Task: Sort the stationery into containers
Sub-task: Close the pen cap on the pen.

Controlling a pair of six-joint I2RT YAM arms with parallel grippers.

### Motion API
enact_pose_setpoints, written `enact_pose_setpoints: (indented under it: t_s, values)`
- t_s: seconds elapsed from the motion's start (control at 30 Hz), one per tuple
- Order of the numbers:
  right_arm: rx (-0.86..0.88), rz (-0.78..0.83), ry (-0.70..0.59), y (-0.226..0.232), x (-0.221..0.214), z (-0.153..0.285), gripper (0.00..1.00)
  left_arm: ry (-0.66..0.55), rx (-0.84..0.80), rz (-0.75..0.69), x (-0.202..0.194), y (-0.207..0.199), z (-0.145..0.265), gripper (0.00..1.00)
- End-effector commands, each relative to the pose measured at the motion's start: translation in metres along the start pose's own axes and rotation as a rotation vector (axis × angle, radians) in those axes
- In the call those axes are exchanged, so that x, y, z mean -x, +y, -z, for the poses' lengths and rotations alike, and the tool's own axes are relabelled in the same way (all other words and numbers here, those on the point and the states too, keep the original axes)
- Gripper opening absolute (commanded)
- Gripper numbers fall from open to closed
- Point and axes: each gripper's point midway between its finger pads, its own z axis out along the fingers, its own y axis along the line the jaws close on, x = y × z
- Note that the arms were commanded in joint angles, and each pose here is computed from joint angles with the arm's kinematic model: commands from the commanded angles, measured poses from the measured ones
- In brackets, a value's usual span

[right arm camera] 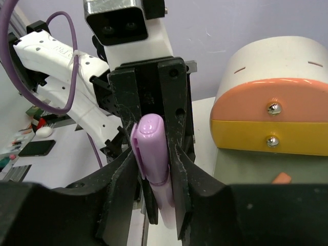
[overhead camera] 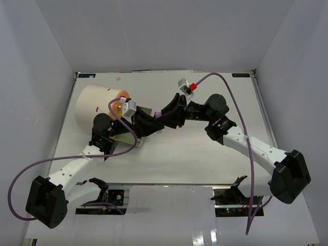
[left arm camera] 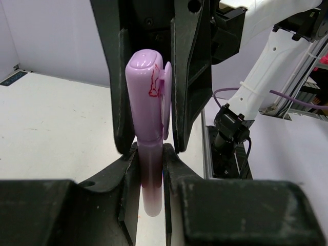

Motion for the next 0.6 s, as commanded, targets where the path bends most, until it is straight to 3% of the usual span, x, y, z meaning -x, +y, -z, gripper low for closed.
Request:
enact_pose_setpoints:
  t_s: [0.0,0.57]
  values:
    - [-0.017,-0.072,0.070,-0.008,-0.027,0.001,0.39,-0.064,-0.052,-0.139,0.029,-0.016,0.000,0.00]
    - [-0.010,-0.065,0.090,0.002,-0.029,0.010,0.69,-0.064,0.002,-0.147,0.029,-0.003,-0.003,0.00]
